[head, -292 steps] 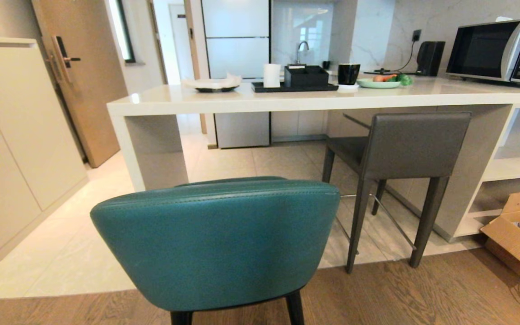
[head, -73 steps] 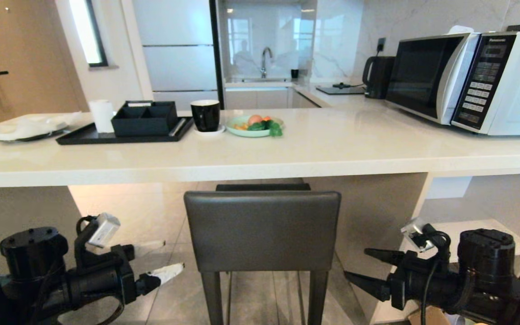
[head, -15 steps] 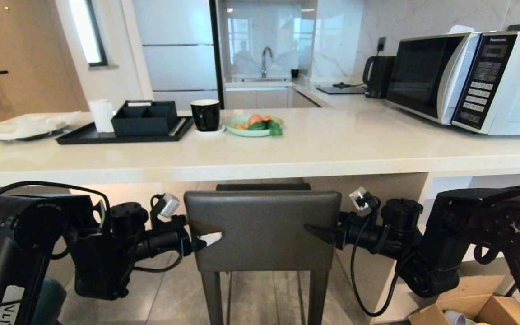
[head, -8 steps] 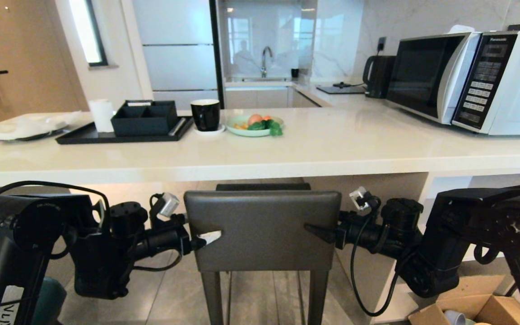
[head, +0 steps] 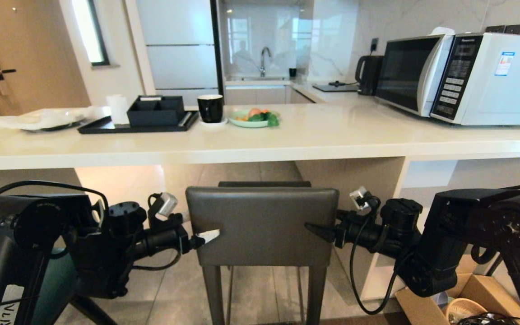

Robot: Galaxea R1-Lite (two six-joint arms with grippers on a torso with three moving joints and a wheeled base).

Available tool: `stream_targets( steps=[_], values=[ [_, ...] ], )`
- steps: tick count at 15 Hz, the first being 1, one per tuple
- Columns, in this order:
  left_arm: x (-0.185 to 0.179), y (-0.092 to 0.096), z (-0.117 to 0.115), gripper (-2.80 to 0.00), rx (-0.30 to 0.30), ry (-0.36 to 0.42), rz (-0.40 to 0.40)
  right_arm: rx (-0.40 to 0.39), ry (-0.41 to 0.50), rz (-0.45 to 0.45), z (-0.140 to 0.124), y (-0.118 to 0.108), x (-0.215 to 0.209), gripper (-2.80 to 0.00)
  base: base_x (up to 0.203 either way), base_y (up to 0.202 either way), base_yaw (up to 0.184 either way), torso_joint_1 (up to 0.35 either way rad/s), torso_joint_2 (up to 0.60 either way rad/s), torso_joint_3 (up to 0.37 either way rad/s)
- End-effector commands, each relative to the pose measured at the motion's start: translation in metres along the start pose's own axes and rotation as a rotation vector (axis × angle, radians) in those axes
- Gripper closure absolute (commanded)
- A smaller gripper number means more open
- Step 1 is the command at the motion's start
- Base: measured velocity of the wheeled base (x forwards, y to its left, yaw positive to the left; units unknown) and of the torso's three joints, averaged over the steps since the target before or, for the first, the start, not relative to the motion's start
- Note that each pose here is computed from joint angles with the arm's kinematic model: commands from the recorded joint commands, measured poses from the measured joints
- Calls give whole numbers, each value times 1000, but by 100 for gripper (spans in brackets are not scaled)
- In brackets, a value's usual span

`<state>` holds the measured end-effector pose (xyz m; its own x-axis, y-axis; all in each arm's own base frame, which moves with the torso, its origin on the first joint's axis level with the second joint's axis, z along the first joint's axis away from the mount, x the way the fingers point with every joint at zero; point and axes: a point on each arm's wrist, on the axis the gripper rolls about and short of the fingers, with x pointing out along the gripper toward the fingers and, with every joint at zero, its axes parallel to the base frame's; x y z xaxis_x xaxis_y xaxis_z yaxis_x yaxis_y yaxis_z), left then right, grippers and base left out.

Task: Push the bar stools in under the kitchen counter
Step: Pull the gray chair out from under the dining table

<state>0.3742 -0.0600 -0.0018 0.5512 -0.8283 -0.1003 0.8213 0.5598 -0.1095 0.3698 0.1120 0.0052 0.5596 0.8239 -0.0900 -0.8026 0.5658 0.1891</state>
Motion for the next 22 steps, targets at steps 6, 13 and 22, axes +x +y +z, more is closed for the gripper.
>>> stream_targets(
  steps=[6,13,22],
  values=[
    [3,-7,8,-280,21,-14,-27,-7,-9,6,2,0,0,-280,-195,0,-1,3,3,4],
    [0,-14,7,-280,4,2,-31,-8,-8,9,3,2,0,-280,-194,0,-2,2,2,3],
    [1,-17,11,-280,13,-3,-37,-12,-12,8,5,3,-1,-280,-192,0,-2,3,3,3]
  ],
)
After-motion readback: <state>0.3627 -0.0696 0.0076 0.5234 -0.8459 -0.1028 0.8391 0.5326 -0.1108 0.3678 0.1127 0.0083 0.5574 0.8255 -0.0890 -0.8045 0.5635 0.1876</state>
